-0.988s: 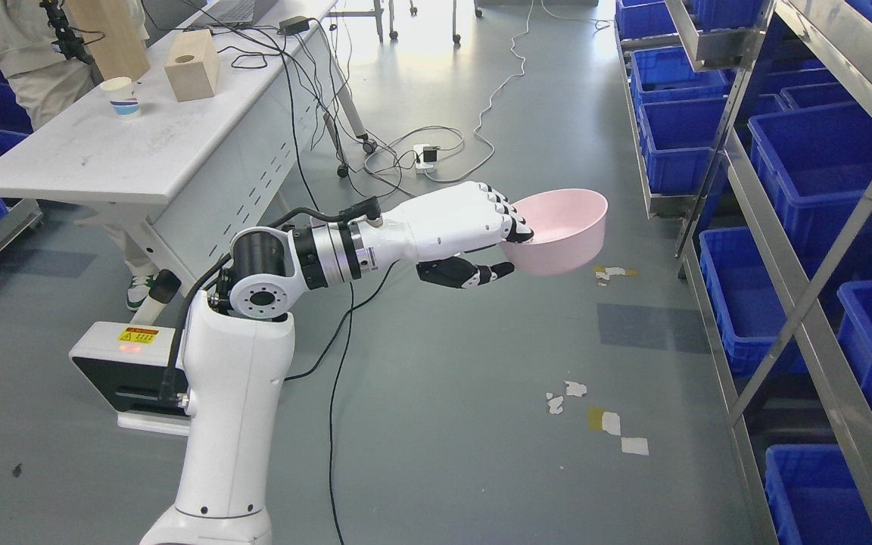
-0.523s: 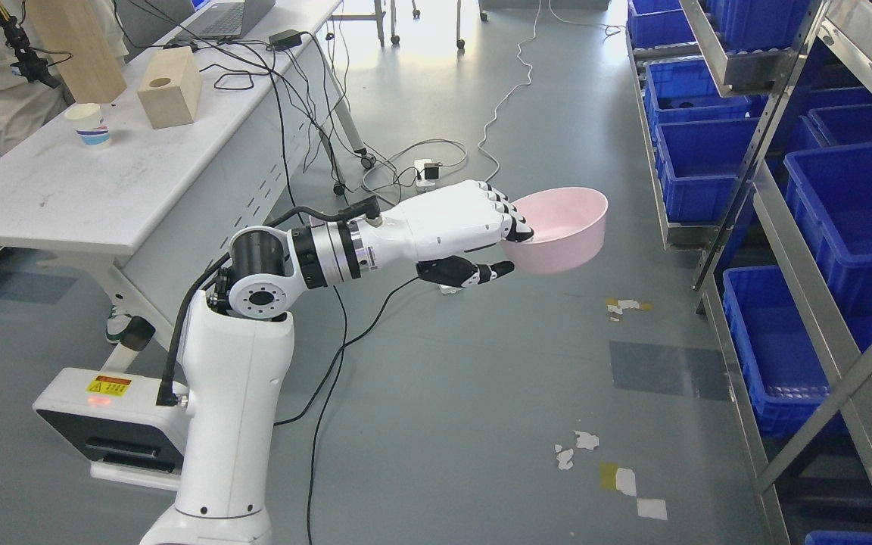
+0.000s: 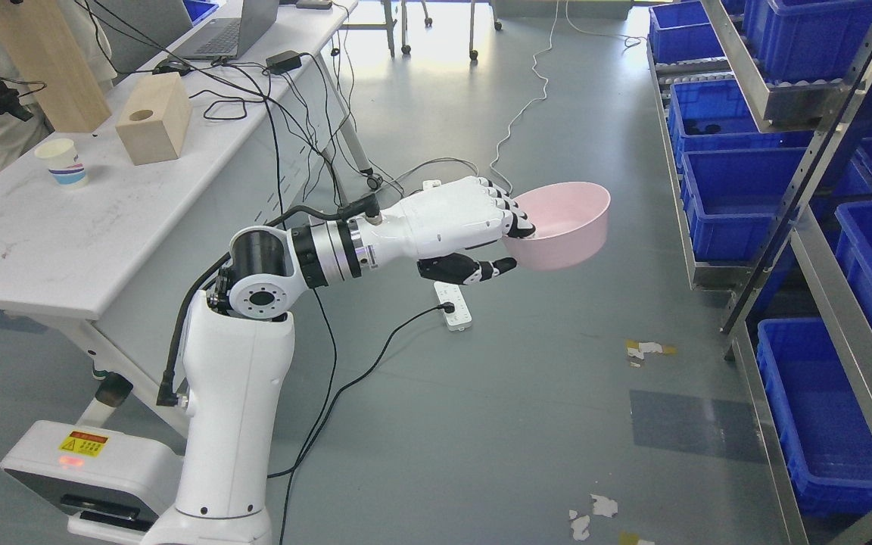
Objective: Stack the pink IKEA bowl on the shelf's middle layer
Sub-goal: 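Carry the pink bowl in the left hand while driving to the shelf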
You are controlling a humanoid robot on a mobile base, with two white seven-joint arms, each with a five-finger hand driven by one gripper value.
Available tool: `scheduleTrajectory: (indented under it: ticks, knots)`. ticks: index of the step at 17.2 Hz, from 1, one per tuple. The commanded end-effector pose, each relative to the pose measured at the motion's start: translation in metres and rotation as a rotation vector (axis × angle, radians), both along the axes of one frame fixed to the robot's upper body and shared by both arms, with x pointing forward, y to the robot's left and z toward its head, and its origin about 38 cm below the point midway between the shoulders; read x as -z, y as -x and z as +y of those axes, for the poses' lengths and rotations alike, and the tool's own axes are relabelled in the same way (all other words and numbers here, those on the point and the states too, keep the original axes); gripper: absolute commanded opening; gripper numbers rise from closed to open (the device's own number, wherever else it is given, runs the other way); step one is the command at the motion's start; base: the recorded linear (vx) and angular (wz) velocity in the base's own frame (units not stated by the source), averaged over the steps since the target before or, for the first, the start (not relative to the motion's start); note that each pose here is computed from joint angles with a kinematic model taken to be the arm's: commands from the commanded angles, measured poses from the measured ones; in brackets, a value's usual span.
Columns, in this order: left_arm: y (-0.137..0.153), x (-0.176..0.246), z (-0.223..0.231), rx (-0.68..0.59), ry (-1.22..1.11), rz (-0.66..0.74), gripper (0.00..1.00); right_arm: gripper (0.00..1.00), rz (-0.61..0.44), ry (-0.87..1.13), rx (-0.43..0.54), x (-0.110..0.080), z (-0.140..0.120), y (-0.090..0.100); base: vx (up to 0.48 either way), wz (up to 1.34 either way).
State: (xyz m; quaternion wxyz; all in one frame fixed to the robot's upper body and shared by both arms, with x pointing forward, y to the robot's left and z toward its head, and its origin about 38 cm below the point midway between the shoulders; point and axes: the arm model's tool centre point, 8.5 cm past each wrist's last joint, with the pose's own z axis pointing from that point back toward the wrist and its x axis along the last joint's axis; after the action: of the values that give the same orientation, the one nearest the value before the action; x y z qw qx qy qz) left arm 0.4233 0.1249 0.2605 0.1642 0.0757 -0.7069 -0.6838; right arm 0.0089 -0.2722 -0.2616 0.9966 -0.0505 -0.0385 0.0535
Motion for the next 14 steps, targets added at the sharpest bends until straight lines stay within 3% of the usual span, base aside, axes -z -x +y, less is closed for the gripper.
scheduleTrajectory:
  ticks: [1,14]
  knots:
    - [-0.001,-0.002,0.003,-0.002,-0.017,-0.010,0.04,1.00,-0.013,0.017,-0.001,-0.001,-0.011,-0.003,0.288,0.03]
    - [-0.004,-0.021,-0.004,0.016,-0.012,-0.058,0.04,1.00,-0.013,0.017,-0.001,-0.001,-0.011,-0.003,0.190,-0.10]
